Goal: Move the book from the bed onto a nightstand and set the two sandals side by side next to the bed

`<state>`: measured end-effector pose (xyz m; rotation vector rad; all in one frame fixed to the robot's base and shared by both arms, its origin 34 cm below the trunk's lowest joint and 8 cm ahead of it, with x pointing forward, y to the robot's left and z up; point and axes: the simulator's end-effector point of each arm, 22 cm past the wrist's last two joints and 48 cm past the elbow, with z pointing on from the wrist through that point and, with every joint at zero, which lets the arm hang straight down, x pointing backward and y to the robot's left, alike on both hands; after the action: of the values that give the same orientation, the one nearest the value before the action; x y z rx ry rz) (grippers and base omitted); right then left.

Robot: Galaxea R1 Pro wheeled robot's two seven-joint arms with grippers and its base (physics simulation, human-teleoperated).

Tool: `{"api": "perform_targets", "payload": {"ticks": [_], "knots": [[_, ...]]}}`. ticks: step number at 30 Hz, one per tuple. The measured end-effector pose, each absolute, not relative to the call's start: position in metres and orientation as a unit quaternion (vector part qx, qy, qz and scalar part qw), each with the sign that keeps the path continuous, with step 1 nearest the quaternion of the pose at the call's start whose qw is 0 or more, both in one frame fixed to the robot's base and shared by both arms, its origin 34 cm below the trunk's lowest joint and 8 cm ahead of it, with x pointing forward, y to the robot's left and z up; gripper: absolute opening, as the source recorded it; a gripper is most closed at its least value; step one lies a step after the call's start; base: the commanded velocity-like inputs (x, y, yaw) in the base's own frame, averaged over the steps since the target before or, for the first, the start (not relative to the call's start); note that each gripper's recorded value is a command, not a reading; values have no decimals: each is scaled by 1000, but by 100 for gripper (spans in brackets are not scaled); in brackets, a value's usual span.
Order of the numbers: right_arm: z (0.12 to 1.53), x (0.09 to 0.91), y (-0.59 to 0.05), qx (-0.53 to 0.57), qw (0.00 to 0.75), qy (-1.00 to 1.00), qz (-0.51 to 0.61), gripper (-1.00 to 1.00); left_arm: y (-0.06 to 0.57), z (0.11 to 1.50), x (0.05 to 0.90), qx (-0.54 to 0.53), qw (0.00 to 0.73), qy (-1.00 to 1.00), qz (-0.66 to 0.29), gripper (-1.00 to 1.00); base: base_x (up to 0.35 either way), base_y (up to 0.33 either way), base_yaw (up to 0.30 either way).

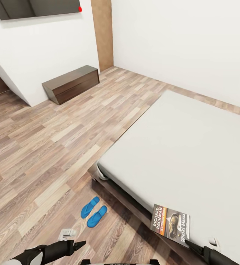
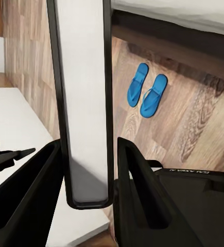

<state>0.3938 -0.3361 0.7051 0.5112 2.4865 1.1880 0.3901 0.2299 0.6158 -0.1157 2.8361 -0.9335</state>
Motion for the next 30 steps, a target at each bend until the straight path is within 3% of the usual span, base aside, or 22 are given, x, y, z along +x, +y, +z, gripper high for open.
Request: {"api": "perform_targets", "payload": {"ticks": [30], "knots": [[704,393,-336,180,168,875,416,-100,215,616,388,-40,74,943,-321,100,0,0,199]]}}
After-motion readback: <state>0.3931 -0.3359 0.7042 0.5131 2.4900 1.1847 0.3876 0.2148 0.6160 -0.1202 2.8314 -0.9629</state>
